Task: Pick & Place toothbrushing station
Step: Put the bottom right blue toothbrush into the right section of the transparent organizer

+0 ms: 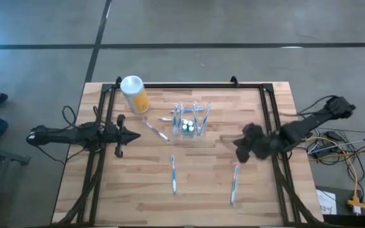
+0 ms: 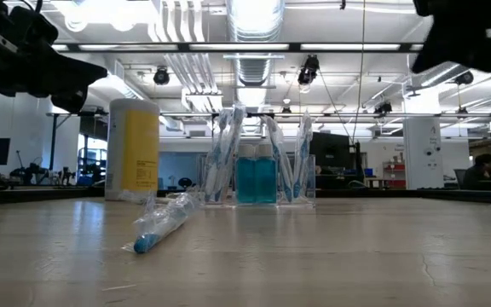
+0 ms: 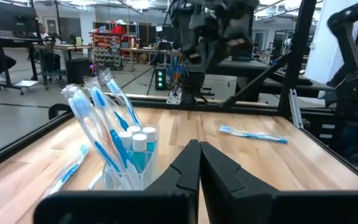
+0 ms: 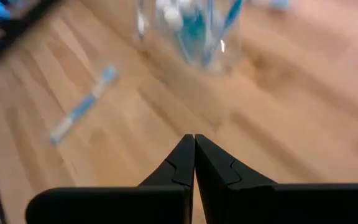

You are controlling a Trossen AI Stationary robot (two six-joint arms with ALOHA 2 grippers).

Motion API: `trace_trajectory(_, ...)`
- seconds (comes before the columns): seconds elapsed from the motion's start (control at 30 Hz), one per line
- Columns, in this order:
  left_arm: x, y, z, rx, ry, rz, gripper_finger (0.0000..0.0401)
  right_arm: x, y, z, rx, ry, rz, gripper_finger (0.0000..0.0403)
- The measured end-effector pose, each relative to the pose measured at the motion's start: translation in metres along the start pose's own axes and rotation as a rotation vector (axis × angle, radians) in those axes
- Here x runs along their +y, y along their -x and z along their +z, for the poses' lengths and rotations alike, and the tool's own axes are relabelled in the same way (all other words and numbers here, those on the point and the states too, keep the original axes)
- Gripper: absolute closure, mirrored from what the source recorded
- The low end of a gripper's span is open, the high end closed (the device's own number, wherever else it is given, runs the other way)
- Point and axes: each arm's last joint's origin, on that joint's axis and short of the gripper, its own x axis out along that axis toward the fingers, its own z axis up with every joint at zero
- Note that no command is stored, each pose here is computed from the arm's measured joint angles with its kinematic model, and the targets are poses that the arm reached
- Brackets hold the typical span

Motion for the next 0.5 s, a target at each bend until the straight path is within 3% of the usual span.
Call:
trace_trajectory(0.23,-0.001,0.0,-0.001,0.015,0.02,-0.021,0.0389,0.046,-0.019,-0.034,0.22,-0.105,-0.218,0.0383)
trace_trajectory(0.37,-0.001,0.0,-0.002,0.019,0.022,-0.045,0.0389,0.074,-0.038,-0.051,0.377,-0.12,-0.282,0.0343)
trace_trajectory(0.5,-0.002,0.0,-0.002,0.027,0.023,-0.074,0.0389,0.099,-0.051,-0.06,0.432,-0.12,-0.342,0.0282)
